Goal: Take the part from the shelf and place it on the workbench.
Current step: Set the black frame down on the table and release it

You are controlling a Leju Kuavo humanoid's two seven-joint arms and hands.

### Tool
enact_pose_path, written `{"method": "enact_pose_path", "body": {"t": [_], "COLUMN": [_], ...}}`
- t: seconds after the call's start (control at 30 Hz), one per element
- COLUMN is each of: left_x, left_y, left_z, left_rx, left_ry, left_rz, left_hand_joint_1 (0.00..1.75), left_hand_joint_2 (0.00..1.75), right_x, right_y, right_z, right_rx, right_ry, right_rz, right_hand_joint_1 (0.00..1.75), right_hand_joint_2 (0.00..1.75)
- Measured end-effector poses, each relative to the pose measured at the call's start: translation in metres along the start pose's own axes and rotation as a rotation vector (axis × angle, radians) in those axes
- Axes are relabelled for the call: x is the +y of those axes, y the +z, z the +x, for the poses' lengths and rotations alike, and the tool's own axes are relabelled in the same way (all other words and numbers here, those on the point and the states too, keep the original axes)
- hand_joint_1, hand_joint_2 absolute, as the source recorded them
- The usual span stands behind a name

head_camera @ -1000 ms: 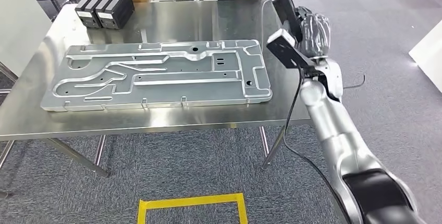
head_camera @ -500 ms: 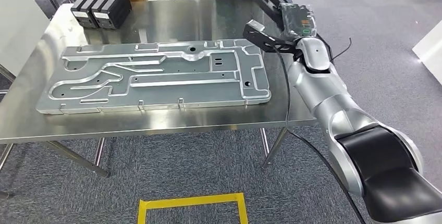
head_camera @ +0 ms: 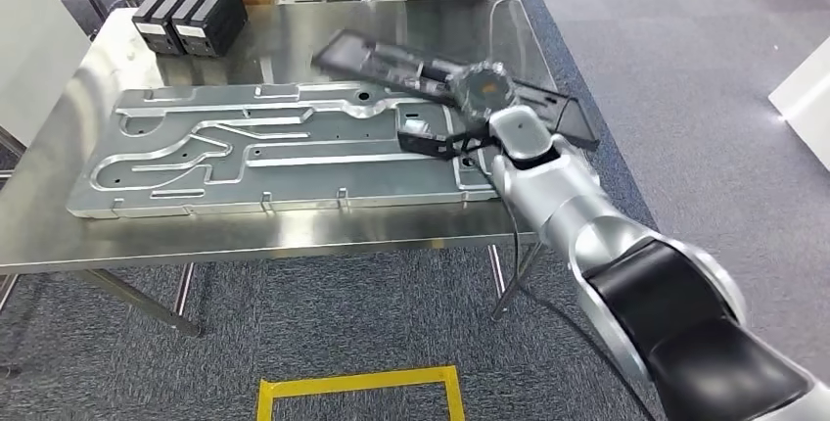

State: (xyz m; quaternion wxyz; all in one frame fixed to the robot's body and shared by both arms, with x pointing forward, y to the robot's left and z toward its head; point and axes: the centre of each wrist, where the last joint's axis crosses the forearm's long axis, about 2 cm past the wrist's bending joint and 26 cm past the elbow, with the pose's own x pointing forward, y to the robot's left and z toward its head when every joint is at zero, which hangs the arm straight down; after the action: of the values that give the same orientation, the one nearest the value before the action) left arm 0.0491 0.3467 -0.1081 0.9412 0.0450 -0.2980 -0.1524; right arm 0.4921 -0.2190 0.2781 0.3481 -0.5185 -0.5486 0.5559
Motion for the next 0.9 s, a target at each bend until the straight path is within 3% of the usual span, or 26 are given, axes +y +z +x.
{"method": "enact_pose_path", "body": {"t": [0.27,0.6,0.9], "left_x": [0.005,0.010,0.012], "left_y": [0.000,0.000,0.002], "left_z": [-0.001,-0.001,-0.005], "left_rx": [-0.010,-0.031,-0.031], "left_ry": [-0.011,-0.033,-0.062], "left_rz": [0.020,0.051,0.062], "left_hand_joint_1": [0.00,0.00,0.00], "left_hand_joint_2": [1.75,1.75,1.75], "right_x": [0.064,0.073,0.088], "right_y": [0.033,0.041,0.051], "right_z": [0.028,0.052,0.054], "right_rx": [-0.136,-0.286,-0.266], "right_ry": [0.079,0.110,0.104], "right_rz": [0.171,0.163,0.182], "right_hand_joint_1": [1.75,1.75,1.75], "right_hand_joint_2": [1.75,1.75,1.75]}}
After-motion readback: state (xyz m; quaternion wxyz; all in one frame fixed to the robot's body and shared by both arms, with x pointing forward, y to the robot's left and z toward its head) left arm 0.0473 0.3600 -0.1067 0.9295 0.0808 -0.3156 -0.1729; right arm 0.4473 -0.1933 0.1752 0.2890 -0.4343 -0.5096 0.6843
